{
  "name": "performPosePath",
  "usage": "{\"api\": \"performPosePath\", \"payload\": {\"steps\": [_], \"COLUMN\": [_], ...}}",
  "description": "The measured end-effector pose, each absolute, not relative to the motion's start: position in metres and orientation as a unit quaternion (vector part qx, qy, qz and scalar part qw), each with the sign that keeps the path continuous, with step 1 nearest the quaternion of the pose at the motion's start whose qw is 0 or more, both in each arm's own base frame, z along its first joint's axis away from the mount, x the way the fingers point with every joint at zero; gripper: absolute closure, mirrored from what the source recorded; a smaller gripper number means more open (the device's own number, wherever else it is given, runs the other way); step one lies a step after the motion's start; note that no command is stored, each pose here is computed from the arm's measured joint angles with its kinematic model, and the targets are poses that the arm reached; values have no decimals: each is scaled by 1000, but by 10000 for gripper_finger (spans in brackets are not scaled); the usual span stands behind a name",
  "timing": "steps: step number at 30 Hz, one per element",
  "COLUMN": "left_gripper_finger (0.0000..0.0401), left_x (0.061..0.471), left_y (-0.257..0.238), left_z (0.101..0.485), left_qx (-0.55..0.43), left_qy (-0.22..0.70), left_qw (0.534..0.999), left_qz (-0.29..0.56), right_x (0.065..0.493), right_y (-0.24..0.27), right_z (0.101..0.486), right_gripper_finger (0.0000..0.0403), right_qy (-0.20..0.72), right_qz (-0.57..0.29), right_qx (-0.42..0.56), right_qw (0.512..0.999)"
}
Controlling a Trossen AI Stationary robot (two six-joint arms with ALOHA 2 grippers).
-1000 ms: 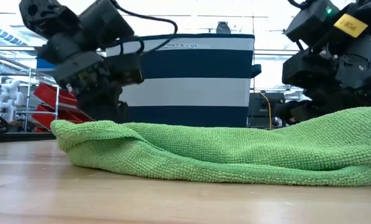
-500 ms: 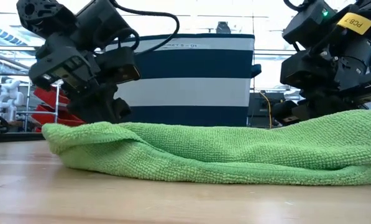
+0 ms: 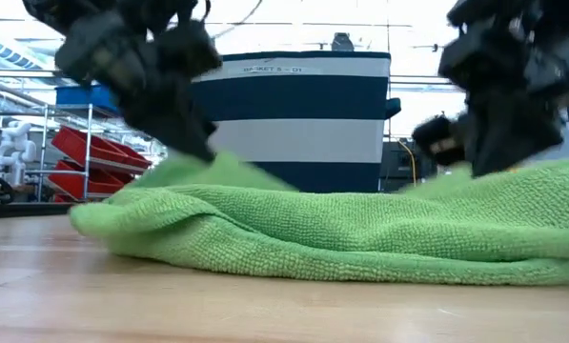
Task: Fold towel
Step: Fold the green towel
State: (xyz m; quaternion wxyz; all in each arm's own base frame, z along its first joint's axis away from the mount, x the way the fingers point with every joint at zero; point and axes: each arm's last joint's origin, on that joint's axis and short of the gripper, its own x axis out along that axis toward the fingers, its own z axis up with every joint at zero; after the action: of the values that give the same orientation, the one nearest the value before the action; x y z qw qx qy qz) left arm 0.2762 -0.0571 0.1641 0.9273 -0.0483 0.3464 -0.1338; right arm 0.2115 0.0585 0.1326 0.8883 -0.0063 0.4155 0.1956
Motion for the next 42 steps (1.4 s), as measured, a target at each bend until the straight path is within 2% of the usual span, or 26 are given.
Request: {"api": "performPosePath", "payload": {"steps": [4, 8, 10, 14, 21, 27, 32, 38, 42], "left_gripper_finger": [400, 400, 400, 400, 400, 401, 401, 401, 401], "left_x": [271, 258, 250, 237, 236, 239, 239, 241, 244], "left_y": [-63, -71, -72, -75, -80, -80, -79, -75, -71], "left_z": [196, 231, 245, 257, 257, 253, 253, 253, 252], "left_qx": [0, 30, 34, 41, 43, 36, 37, 38, 42], "left_qy": [282, 212, 185, 169, 171, 180, 180, 177, 174], "left_qw": [945, 957, 963, 969, 970, 972, 972, 976, 978], "left_qz": [-165, -196, -191, -174, -167, -149, -146, -122, -103], "right_x": [205, 192, 183, 169, 173, 167, 164, 155, 151], "right_y": [57, 58, 56, 51, 57, 50, 49, 41, 43], "right_z": [163, 196, 206, 205, 197, 181, 185, 196, 198], "right_gripper_finger": [402, 403, 403, 403, 403, 403, 402, 402, 402], "right_qy": [340, 250, 240, 285, 313, 401, 386, 425, 433], "right_qz": [216, 285, 280, 257, 254, 157, 123, 17, 14], "right_qx": [-17, -4, 9, 29, 33, 6, -17, -32, -44], "right_qw": [915, 925, 929, 923, 915, 903, 914, 905, 900]}}
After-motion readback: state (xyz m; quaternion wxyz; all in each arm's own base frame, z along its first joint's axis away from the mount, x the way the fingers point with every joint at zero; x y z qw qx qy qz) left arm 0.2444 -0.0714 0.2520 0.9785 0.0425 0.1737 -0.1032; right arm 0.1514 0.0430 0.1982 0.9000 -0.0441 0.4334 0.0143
